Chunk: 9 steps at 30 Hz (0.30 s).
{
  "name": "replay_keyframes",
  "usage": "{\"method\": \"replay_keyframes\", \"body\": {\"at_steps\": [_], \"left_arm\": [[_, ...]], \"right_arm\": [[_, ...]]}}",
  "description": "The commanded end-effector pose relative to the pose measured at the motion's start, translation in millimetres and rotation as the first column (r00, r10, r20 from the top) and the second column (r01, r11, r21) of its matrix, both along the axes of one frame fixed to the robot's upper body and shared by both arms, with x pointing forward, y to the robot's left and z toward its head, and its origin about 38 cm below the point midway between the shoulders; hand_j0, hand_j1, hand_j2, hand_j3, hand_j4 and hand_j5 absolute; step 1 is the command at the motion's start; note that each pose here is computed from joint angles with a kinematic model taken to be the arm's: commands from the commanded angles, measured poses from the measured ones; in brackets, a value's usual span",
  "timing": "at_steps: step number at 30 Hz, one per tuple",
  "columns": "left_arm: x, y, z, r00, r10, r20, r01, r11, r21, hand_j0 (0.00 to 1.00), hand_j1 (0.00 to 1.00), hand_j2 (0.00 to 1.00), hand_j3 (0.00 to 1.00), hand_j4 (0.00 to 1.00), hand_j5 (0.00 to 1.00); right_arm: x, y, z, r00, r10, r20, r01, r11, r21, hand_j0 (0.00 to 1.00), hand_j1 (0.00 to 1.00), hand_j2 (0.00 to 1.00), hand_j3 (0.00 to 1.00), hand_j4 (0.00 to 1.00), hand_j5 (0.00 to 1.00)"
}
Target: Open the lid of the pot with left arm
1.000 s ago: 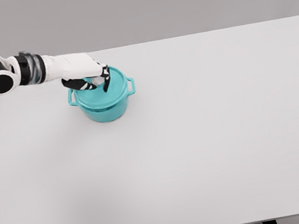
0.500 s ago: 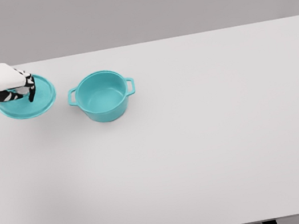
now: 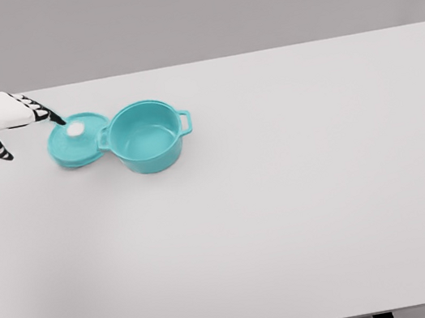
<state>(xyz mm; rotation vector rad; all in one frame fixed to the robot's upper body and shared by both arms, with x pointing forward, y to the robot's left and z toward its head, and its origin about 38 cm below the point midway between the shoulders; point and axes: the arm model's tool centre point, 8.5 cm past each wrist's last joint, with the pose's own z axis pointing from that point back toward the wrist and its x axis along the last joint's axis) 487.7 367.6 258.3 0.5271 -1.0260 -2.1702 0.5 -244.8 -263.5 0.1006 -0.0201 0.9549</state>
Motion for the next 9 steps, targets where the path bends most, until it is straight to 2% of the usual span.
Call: {"method": "replay_keyframes", "body": {"at_steps": [1, 4, 5, 6, 7, 8, 9], "left_arm": [[0.3, 0, 0.6, 1.000, 0.004, 0.001, -0.004, 1.000, -0.005, 1.00, 1.00, 1.00, 1.00, 1.00, 1.00], [0.1, 2, 0.9, 1.000, 0.009, -0.001, -0.009, 1.000, -0.010, 1.00, 1.00, 1.00, 1.00, 1.00, 1.00], [-0.5, 13, -0.4, 0.999, 0.040, -0.011, -0.041, 0.999, -0.022, 1.00, 1.00, 1.00, 1.00, 1.00, 1.00], [-1.0, 27, -9.7, 0.996, 0.084, -0.036, -0.085, 0.996, -0.029, 1.00, 1.00, 1.00, 1.00, 1.00, 1.00], [-0.2, 33, -12.4, 0.993, 0.109, -0.052, -0.112, 0.992, -0.061, 1.00, 1.00, 1.00, 1.00, 1.00, 1.00], [-0.7, 34, -11.3, 0.991, 0.117, -0.060, -0.122, 0.988, -0.095, 1.00, 1.00, 1.00, 1.00, 1.00, 1.00], [-1.0, 33, -12.7, 0.991, 0.114, -0.063, -0.120, 0.988, -0.099, 1.00, 1.00, 1.00, 1.00, 1.00, 1.00]], "right_arm": [[-0.1, 0, 0.0, 1.000, 0.001, -0.001, -0.001, 1.000, -0.001, 1.00, 1.00, 1.00, 1.00, 1.00, 1.00], [-0.1, 0, 0.0, 1.000, 0.000, -0.001, 0.000, 1.000, -0.001, 1.00, 1.00, 1.00, 1.00, 1.00, 1.00], [-0.1, 0, 0.0, 1.000, 0.001, -0.001, -0.001, 1.000, -0.001, 1.00, 1.00, 1.00, 1.00, 1.00, 1.00], [-0.1, 0, 0.0, 1.000, 0.001, -0.001, -0.001, 1.000, -0.001, 1.00, 1.00, 1.00, 1.00, 1.00, 1.00], [-0.1, 0, 0.0, 1.000, 0.001, -0.001, -0.001, 1.000, -0.001, 1.00, 1.00, 1.00, 1.00, 1.00, 1.00], [-0.1, 0, 0.0, 1.000, 0.001, -0.001, -0.001, 1.000, -0.001, 1.00, 1.00, 1.00, 1.00, 1.00, 1.00], [0.0, 0, 0.0, 1.000, 0.001, 0.000, -0.001, 1.000, 0.001, 1.00, 1.00, 1.00, 1.00, 1.00, 1.00]]}}
